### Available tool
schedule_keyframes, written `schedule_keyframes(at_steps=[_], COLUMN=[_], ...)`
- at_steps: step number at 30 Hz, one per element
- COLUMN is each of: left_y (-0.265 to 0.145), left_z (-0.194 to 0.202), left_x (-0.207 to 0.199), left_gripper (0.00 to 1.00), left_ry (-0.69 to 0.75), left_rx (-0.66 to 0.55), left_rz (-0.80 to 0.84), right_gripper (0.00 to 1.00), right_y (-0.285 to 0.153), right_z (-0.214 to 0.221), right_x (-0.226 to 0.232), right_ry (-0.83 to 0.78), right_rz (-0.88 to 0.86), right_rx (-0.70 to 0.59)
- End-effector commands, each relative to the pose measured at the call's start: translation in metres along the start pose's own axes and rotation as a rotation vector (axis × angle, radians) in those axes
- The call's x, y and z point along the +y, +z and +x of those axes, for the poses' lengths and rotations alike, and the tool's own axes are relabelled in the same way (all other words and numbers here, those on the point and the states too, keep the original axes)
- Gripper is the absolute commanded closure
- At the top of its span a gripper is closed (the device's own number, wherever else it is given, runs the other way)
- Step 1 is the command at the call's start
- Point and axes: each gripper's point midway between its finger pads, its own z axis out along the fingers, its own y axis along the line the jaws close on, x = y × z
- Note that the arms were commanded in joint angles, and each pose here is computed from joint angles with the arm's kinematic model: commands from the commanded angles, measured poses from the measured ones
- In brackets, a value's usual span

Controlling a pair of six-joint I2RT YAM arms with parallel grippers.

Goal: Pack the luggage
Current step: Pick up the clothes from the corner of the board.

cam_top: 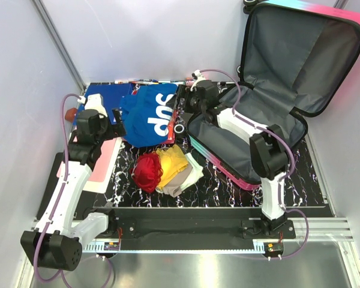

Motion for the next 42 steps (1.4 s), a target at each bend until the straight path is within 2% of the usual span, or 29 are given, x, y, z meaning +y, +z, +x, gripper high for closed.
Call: schedule_keyframes(at_steps=[1, 8, 17, 26, 32, 42], left_y=[0.000, -0.001, -0.003, -0.001, -0.001, 0.000], left_z=[-0.009, -0.008, -0.009, -0.007, -0.007, -0.005], left_x=[-0.010, -0.015, -0.014, -0.014, -0.012, -0.013], left_gripper=[0.01, 0.01, 0.01, 0.01, 0.01, 0.01], left_ry=[-0.012, -0.019, -0.013, -0.008, -0.006, -0.009], left_rx=[-0.034, -0.030, -0.037, -0.028, -0.026, -0.021], left_rz=[0.053, 0.083, 0.079, 0.079, 0.069, 0.074], right_gripper=[0.06, 0.05, 0.05, 0.07, 0.14, 0.19], right_y=[0.015, 0.044, 0.052, 0.068, 0.071, 0.063], right_z=[-0.012, 0.009, 0.023, 0.028, 0.027, 0.019], right_x=[0.024, 0.003, -0.025, -0.029, -0.028, -0.017], right_ry=[0.037, 0.079, 0.111, 0.129, 0.137, 0.125], right_rz=[-0.049, 0.051, 0.204, 0.200, 0.193, 0.168], right_rx=[-0.023, -0.017, -0.034, -0.027, -0.028, -0.040])
